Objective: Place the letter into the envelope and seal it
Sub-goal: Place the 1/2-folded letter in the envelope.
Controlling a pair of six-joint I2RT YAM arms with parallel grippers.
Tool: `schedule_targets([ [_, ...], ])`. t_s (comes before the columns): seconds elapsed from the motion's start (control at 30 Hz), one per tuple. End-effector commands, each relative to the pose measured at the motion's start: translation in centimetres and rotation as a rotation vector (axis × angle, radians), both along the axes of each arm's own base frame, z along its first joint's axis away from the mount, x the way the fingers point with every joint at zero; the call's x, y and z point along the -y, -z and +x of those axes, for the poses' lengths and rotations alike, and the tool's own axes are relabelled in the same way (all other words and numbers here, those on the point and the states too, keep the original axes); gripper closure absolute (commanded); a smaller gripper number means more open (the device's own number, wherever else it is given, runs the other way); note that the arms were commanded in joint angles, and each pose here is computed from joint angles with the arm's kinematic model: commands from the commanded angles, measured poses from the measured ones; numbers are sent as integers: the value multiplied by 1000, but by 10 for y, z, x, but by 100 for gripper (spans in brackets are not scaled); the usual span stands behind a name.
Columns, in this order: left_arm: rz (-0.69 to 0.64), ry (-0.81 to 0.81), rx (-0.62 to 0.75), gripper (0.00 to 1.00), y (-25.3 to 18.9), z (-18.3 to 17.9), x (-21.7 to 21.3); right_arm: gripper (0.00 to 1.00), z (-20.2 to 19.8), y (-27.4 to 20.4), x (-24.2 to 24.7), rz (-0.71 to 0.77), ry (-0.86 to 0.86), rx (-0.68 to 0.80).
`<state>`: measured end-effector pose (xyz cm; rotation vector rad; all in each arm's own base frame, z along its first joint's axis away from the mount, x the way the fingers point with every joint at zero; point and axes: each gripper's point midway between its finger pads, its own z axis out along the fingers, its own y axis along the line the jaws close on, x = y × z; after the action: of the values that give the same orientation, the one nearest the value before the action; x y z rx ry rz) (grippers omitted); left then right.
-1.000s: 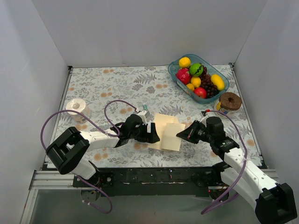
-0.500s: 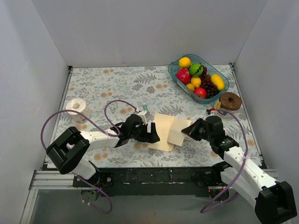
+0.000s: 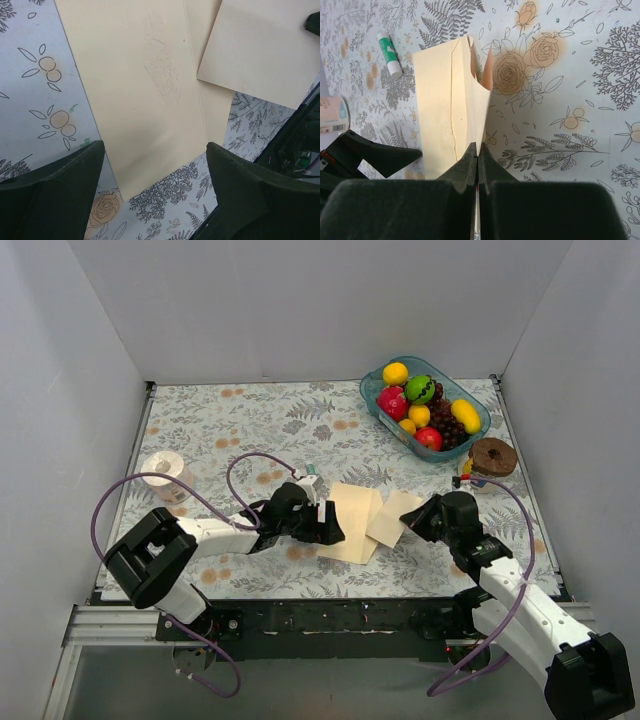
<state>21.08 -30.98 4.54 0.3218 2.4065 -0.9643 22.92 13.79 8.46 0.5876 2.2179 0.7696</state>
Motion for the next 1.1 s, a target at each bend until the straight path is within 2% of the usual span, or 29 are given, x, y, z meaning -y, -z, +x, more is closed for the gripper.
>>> schedule_targets([
  [0.0, 38, 7, -48, 18, 12, -4, -3, 99, 8, 4, 3, -32, 4, 32],
  [0.37, 39, 13, -56, 19, 15, -3, -1, 99, 8, 13, -7, -64, -99, 19],
  [1.07, 32, 35, -69, 21, 17, -6, 3, 99, 12, 9, -7, -110, -139, 54],
])
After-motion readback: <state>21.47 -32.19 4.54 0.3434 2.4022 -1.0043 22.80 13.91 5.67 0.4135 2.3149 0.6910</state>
